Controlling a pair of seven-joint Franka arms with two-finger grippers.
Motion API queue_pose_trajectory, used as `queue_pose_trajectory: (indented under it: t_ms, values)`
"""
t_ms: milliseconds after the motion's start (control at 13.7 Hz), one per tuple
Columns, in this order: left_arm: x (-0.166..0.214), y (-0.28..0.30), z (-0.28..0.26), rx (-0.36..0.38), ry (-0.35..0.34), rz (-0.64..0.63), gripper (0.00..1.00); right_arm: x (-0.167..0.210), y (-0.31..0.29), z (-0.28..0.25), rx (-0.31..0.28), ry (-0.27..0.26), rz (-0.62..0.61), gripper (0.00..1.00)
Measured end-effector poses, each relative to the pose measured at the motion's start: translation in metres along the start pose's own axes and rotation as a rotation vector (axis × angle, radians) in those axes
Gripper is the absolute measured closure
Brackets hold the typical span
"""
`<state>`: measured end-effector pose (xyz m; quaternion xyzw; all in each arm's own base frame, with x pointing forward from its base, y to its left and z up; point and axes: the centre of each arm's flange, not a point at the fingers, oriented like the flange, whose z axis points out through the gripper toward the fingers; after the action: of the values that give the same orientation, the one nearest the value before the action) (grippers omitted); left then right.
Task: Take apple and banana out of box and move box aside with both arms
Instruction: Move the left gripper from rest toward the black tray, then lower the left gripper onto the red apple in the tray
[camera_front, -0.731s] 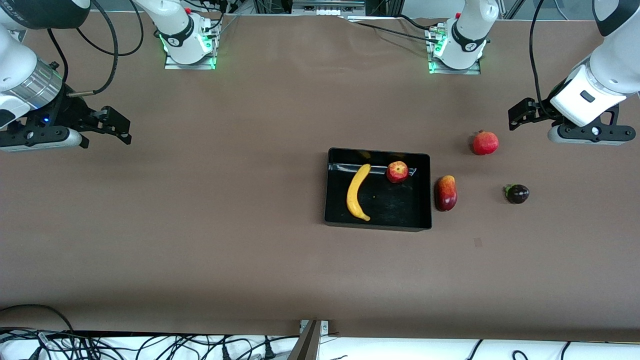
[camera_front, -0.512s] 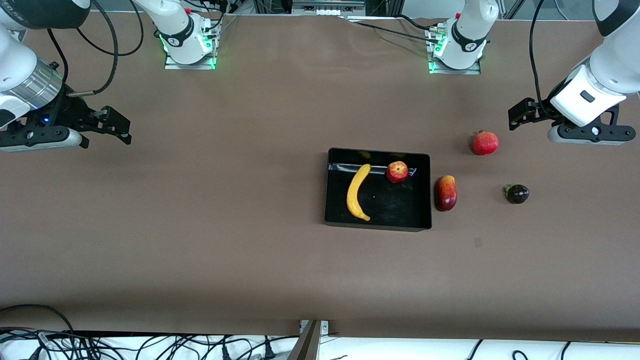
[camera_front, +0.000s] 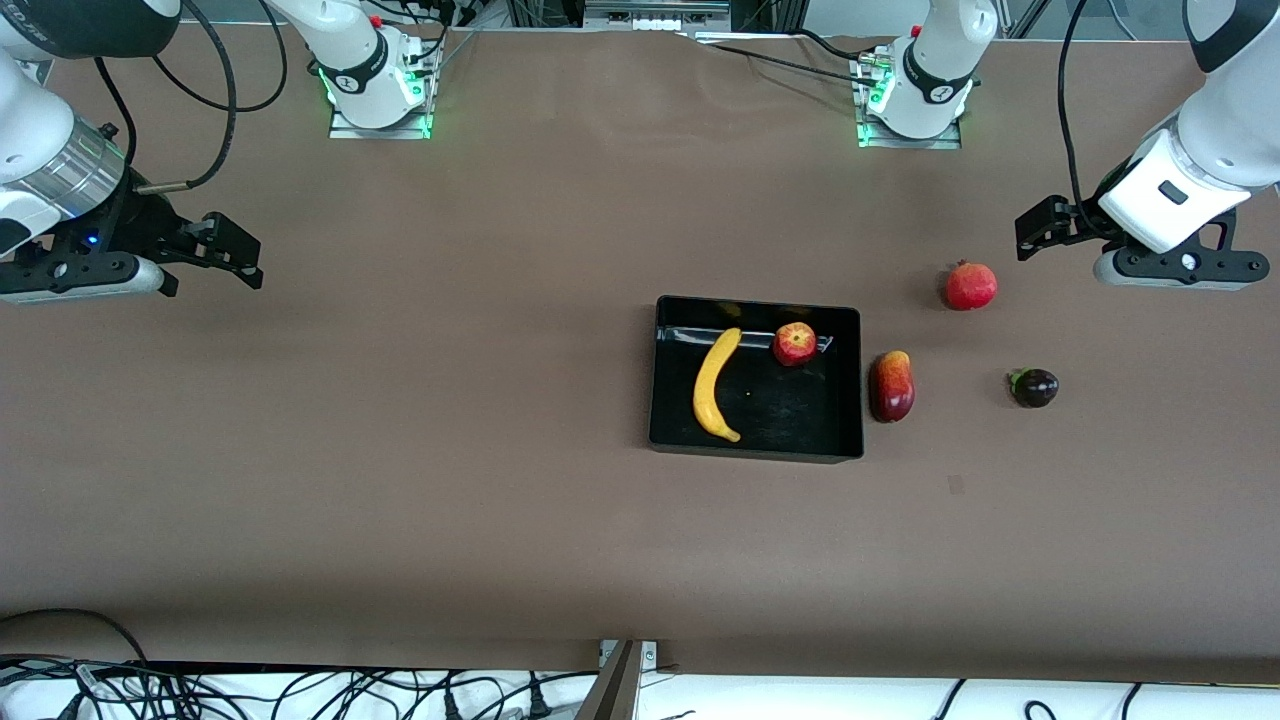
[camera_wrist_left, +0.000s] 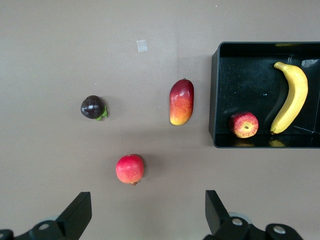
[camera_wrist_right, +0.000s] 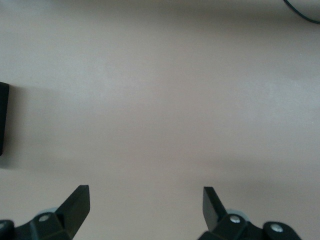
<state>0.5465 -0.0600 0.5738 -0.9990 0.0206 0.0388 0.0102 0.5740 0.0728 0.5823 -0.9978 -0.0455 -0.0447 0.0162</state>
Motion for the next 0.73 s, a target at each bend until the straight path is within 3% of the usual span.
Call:
queue_pose_trajectory:
  t_ms: [731]
  values:
    - [0.002,0.060,0.021,-0.008,-0.055,0.102,0.00,0.000,-0.005,0.000,0.001,0.000,-0.009,0.00]
